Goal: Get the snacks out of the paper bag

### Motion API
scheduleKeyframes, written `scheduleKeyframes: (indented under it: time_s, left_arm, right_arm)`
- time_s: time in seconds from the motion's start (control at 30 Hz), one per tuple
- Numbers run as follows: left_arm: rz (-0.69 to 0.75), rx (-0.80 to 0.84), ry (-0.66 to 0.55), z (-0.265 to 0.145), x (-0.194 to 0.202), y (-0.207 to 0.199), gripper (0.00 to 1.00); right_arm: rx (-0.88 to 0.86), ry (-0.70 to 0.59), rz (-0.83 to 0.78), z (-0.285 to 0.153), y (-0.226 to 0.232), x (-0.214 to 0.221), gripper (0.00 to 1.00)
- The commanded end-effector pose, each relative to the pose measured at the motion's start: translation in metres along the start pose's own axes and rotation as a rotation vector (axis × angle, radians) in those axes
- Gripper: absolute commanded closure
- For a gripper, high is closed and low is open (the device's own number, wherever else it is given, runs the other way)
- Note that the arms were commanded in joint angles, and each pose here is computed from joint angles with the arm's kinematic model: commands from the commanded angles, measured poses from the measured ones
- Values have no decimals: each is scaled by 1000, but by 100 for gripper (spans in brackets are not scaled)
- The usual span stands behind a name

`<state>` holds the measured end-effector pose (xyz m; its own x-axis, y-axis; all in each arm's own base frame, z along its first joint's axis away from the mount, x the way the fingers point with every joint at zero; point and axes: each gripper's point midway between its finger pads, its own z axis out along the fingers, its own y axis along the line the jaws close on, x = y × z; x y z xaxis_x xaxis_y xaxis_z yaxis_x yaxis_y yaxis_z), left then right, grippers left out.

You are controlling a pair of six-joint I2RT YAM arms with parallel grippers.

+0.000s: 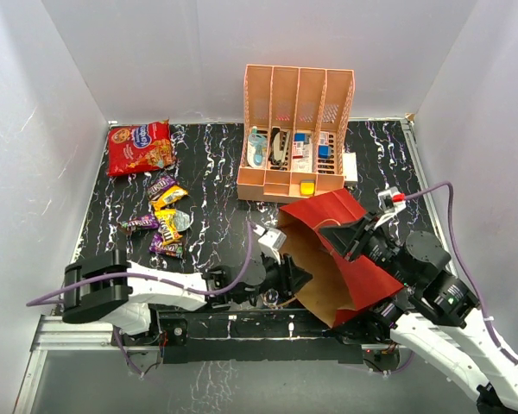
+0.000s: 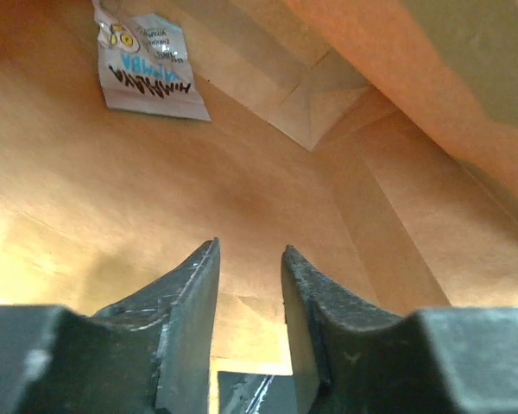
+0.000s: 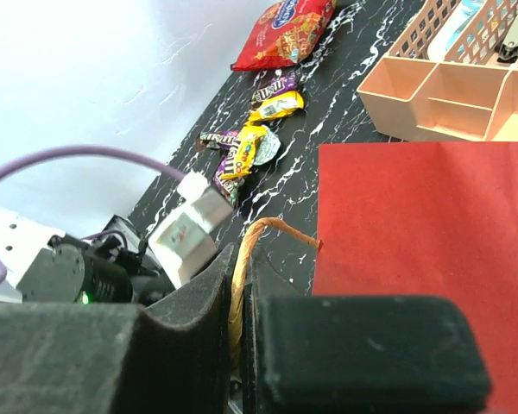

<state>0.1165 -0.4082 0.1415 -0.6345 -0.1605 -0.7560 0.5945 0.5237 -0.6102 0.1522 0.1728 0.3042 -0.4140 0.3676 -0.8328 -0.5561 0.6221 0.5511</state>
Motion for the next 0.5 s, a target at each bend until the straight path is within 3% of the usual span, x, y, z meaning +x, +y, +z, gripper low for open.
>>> scheduleKeyframes:
  time_s: [0.0,0.17,0.37,0.47]
  left_arm:
    - [-24,6,-91,14,-9,-12,72]
    - [-14,-73,-75,37,11,-5,85]
    - [-24,-209,-91,69,18,9,82]
    - [-111,-275,-89,84,22,21,79]
  right_arm:
    - [-37,-100,-4,6,18,-36,92]
    - [-62,-112,31,6,21,-34,92]
    - [-76,-124,47,1,24,-37,92]
    - [-93,-142,54,-1,29,-42,92]
